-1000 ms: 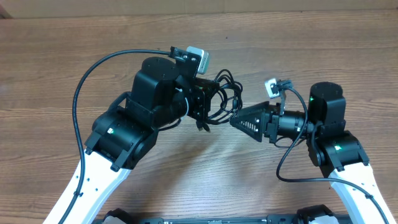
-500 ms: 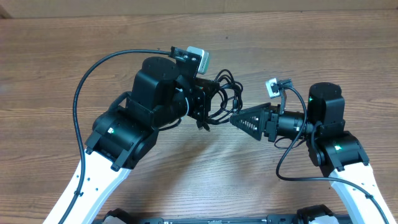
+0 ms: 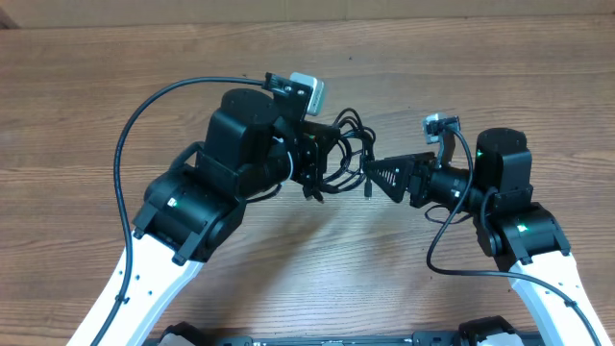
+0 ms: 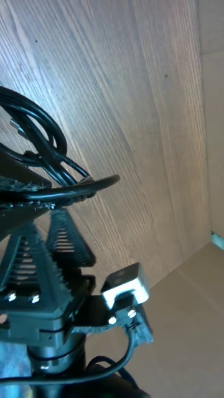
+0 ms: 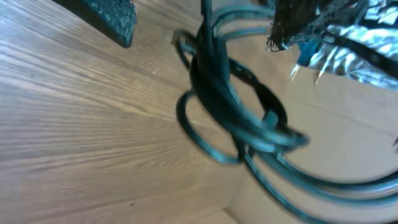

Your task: Untangle cables

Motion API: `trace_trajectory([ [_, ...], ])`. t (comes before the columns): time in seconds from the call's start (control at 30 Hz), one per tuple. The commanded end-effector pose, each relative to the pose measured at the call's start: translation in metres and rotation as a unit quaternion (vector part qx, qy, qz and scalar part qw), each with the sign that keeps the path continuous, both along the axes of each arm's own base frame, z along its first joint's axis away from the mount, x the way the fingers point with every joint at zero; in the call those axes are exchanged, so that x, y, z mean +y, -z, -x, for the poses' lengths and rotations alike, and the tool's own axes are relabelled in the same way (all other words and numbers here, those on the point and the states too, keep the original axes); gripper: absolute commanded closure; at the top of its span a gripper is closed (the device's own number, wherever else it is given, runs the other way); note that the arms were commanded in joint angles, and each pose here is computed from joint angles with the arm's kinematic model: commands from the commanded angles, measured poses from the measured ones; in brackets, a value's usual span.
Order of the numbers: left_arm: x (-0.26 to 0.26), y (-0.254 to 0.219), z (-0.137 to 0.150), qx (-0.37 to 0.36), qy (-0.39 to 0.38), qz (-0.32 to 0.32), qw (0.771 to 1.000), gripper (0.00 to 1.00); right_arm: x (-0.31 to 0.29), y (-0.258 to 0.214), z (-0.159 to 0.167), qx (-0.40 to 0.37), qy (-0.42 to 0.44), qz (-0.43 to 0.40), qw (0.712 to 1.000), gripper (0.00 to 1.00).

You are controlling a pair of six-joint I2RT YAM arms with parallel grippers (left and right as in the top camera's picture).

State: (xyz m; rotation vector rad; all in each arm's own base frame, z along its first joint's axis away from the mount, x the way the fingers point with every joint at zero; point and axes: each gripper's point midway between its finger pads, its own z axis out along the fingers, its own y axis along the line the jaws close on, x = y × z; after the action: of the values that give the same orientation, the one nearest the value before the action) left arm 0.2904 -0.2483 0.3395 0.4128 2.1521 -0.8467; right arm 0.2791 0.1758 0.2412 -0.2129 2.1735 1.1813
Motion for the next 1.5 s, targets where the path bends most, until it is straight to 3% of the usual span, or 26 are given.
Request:
trace_trajectory([
  [0.0, -0.012, -0.009, 0.009, -0.005, 0.020, 0.012, 1.000, 0.96, -0.002, -0.014, -0.010, -0.035, 0.016, 0.006, 0.999, 0.30],
  [0.2, -0.023, -0.011, 0.018, -0.008, 0.039, 0.014, 0.999, 0.96, -0.001, -0.025, -0.016, -0.092, 0.004, 0.019, 0.996, 0.31],
  [0.37, -0.027, -0.012, 0.022, -0.005, 0.051, 0.018, 0.999, 0.96, -0.001, -0.024, -0.016, -0.131, -0.014, 0.045, 0.990, 0.51],
  [0.53, -0.026, -0.011, 0.022, -0.005, 0.051, 0.018, 0.999, 0.96, -0.002, -0.024, -0.016, -0.144, -0.019, 0.053, 0.988, 0.83],
  [0.67, -0.023, -0.009, 0.018, -0.008, 0.036, 0.009, 0.999, 0.96, -0.001, -0.025, -0.015, -0.143, -0.023, 0.051, 0.988, 0.96],
  [0.87, -0.004, 0.001, 0.005, -0.012, -0.023, -0.030, 0.999, 0.94, 0.006, -0.028, -0.007, -0.142, -0.048, 0.034, 0.988, 0.96],
  [0.93, 0.001, 0.003, 0.002, -0.014, -0.037, -0.040, 0.998, 0.80, 0.007, -0.029, -0.004, -0.142, -0.056, 0.029, 0.988, 0.96],
  [1.0, 0.005, 0.005, -0.001, -0.017, -0.049, -0.049, 0.997, 0.60, 0.009, -0.030, -0.002, -0.142, -0.062, 0.025, 0.988, 0.96],
  [1.1, 0.014, 0.009, -0.006, -0.023, -0.071, -0.070, 0.995, 0.20, 0.009, -0.030, -0.002, -0.141, -0.064, 0.023, 0.988, 0.96],
  [1.17, 0.023, 0.013, -0.009, -0.024, -0.090, -0.088, 0.992, 0.05, 0.009, -0.030, -0.002, -0.140, -0.063, 0.022, 0.988, 0.96],
  [1.2, 0.027, 0.014, -0.010, -0.025, -0.100, -0.097, 0.990, 0.00, 0.009, -0.030, -0.001, -0.140, -0.065, 0.021, 0.988, 0.96],
  [1.33, 0.050, 0.023, -0.015, -0.025, -0.148, -0.141, 0.979, 0.00, 0.012, -0.033, 0.002, -0.143, -0.077, 0.012, 0.987, 0.96],
  [1.47, 0.066, 0.027, -0.018, -0.003, -0.198, -0.137, 0.971, 0.00, 0.013, -0.040, 0.002, -0.149, -0.078, 0.001, 0.986, 0.96],
])
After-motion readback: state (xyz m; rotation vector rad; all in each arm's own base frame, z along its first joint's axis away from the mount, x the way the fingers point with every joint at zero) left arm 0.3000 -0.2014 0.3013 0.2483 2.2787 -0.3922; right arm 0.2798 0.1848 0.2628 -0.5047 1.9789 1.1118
